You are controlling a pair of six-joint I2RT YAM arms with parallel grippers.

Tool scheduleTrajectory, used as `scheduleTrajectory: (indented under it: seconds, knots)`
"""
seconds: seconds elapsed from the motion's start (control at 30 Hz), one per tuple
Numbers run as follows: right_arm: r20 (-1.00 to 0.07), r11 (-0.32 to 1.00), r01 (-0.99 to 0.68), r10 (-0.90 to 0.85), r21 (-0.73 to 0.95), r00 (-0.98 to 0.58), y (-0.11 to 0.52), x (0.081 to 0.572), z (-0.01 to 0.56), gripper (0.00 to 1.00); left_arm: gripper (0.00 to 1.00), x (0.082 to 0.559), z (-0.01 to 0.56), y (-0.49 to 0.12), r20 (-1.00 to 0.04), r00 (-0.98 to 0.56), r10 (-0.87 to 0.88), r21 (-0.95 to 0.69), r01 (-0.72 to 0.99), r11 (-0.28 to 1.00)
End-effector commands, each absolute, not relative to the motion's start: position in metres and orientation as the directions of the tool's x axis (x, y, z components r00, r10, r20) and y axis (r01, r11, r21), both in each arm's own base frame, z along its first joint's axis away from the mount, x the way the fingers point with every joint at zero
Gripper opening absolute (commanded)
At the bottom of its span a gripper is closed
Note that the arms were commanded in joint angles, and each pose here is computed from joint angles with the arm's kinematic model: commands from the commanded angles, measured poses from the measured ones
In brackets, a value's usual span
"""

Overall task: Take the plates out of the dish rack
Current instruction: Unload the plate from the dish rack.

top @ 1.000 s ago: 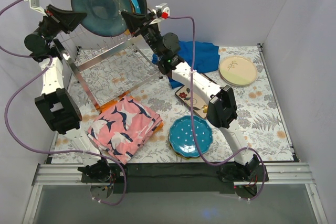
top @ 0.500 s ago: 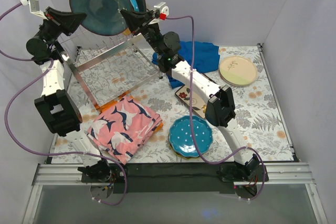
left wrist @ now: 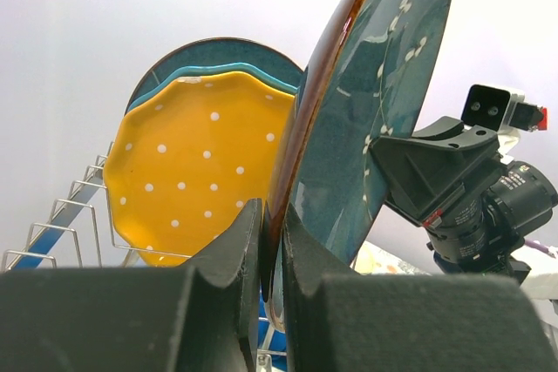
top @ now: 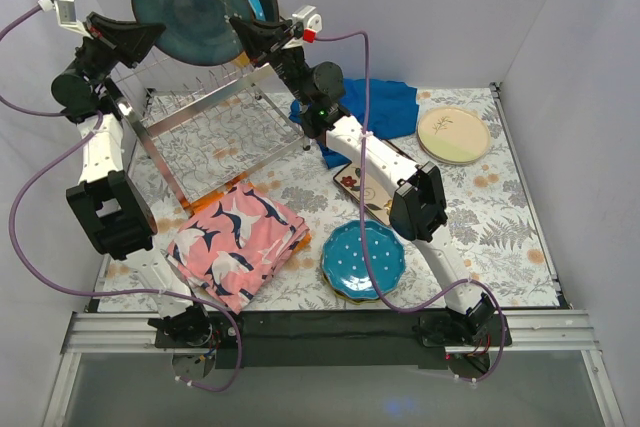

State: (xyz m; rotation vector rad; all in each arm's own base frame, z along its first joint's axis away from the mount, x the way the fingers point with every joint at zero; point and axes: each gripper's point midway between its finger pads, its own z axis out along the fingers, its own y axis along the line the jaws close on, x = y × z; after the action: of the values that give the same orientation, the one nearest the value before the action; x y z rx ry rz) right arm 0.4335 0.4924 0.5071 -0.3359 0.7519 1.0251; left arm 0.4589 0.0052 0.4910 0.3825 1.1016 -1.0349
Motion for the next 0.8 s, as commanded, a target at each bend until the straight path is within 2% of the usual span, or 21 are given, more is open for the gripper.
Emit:
scheduleTrajectory:
  seconds: [0.0,0.37,0.77]
  knots:
    - [-0.569,0.523,-0.851,0.685,-0.05,0.455,0.471,0.393,0.567,0.01,0.0,0.407,0.566,-0.04,-0.856,0.24,-0.459,-0.01,0.878,0.478]
    - [-0.575,0.474,-0.879,0.708,-0.042,0.409,0.467,0.377,0.577,0.01,0.0,0.379,0.594,-0.059,-0.851,0.254,-0.461,0.017,0.889,0.458]
    - [-0.592,0.447,-0.894,0.713,-0.029,0.376,0.471,0.373,0.573,0.01,0.0,0.385,0.573,-0.057,-0.879,0.254,-0.403,-0.003,0.843,0.538]
